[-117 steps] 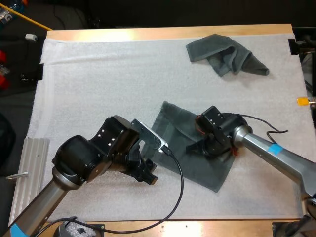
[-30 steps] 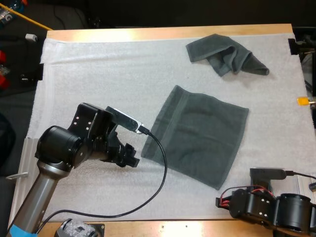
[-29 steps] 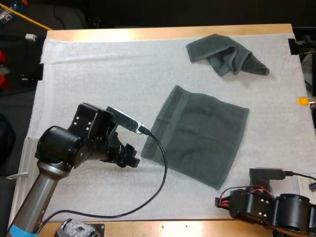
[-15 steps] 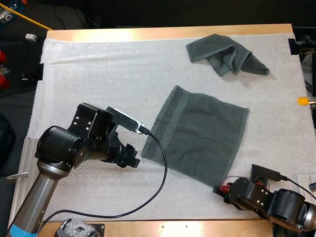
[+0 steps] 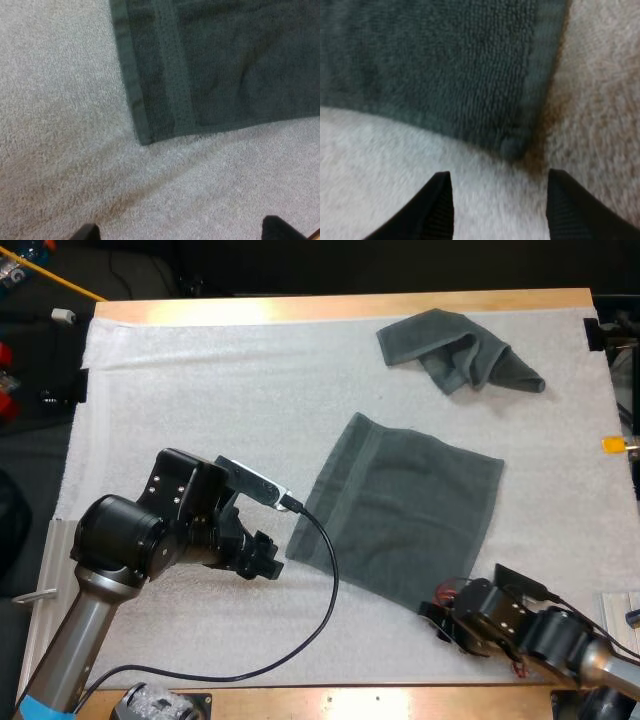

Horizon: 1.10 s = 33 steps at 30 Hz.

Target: Pick towel from pile, fold and stack

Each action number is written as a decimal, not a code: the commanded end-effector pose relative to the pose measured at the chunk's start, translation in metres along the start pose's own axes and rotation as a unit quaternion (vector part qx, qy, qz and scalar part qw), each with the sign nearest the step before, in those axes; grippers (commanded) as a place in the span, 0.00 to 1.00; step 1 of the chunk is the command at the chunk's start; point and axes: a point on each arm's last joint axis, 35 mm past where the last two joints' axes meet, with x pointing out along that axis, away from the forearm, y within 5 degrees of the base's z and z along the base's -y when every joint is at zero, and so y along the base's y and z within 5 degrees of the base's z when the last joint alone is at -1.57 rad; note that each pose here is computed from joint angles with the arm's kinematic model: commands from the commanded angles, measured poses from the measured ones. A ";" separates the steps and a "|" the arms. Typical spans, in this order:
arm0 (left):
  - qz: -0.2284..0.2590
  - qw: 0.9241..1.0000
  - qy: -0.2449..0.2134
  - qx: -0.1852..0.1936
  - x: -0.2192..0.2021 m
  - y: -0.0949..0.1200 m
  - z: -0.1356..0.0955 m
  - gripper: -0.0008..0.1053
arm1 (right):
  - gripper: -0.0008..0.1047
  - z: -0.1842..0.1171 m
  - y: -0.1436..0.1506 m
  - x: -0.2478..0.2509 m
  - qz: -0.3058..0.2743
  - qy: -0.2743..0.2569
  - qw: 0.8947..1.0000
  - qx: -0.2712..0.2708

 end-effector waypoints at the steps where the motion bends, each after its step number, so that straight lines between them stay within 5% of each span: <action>1: -0.003 1.000 0.001 -0.001 -0.002 0.000 -0.001 0.58 | 0.41 0.001 0.002 0.005 0.003 0.003 1.000 0.003; 15: -0.003 1.000 0.001 0.001 -0.002 0.000 -0.001 0.58 | 0.40 0.003 0.003 0.038 -0.031 0.002 0.999 0.027; 25: -0.003 1.000 -0.004 0.001 -0.002 0.000 0.000 0.58 | 0.04 0.003 0.003 0.038 -0.036 -0.007 0.999 0.025; 33: -0.012 0.999 -0.041 0.004 0.002 -0.001 0.011 0.58 | 0.01 0.002 0.001 0.032 -0.044 -0.001 0.999 -0.011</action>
